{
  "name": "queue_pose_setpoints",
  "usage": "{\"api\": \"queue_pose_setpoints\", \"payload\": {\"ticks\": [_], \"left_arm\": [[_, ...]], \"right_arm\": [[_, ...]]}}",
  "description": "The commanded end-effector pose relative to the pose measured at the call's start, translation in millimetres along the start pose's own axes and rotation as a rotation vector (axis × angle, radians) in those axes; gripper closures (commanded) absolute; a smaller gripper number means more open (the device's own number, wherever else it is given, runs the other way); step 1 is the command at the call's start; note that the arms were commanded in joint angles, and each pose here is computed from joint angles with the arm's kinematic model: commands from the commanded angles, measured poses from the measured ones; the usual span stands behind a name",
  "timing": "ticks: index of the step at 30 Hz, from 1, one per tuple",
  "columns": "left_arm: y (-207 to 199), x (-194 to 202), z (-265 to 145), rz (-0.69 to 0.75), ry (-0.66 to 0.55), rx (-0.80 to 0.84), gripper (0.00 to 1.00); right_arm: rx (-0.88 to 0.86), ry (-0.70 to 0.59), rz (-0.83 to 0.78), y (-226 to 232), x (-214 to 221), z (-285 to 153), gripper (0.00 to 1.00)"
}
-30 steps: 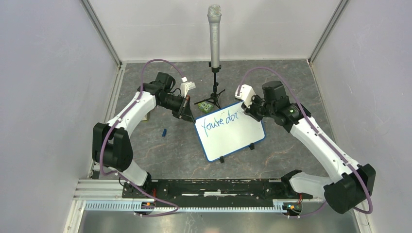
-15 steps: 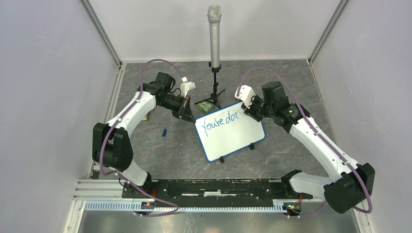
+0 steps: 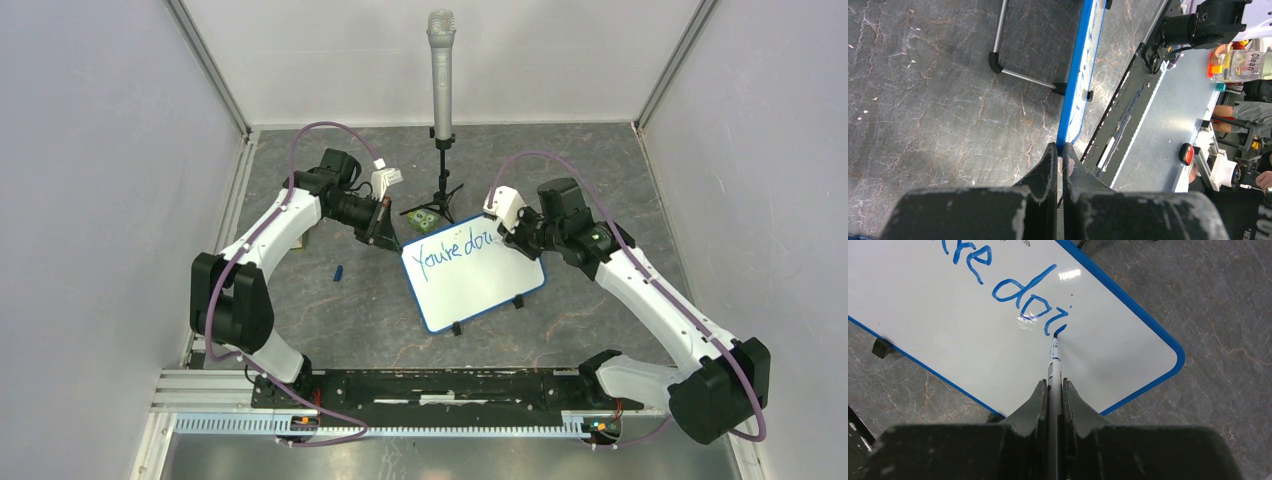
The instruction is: Write a sentence on the whiteboard
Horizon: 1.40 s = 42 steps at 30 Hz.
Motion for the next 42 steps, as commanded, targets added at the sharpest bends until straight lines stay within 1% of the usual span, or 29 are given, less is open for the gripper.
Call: {"api": "queue_pose_setpoints", "payload": {"ticks": [1, 21, 30, 42], "left_arm": [[-4.3, -0.3, -3.9, 0.059, -0.011, 0.013, 0.97], [-3.7, 0.6, -3.8, 0.06, -0.009, 0.006, 0.98], [-3.2, 1.0, -3.5, 0.06, -0.007, 0.007, 0.97], [-3.4, 0.0, -3.3, 0.06, -0.009, 0.011, 0.97]], "right_arm": [[0.022, -0.015, -0.009, -1.8, -0.8, -1.7, 1.0], [0.098, -0.073, -0.008, -19.7, -25.3, -4.7, 1.0], [0.123, -0.063, -0.008, -25.5, -22.2, -7.1, 1.0], [0.066, -0.021, 0.005, -11.8, -1.6, -5.2, 1.0]]}}
Point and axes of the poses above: each gripper's point midway between its finger pads, its own z axis out along the fingers, its own y axis along the line the jaws close on, x = y × z, the point moved 9 cm from there along -z, back along the fingers, and after that the axes turned 4 degrees about z, right-handed, at the moved point
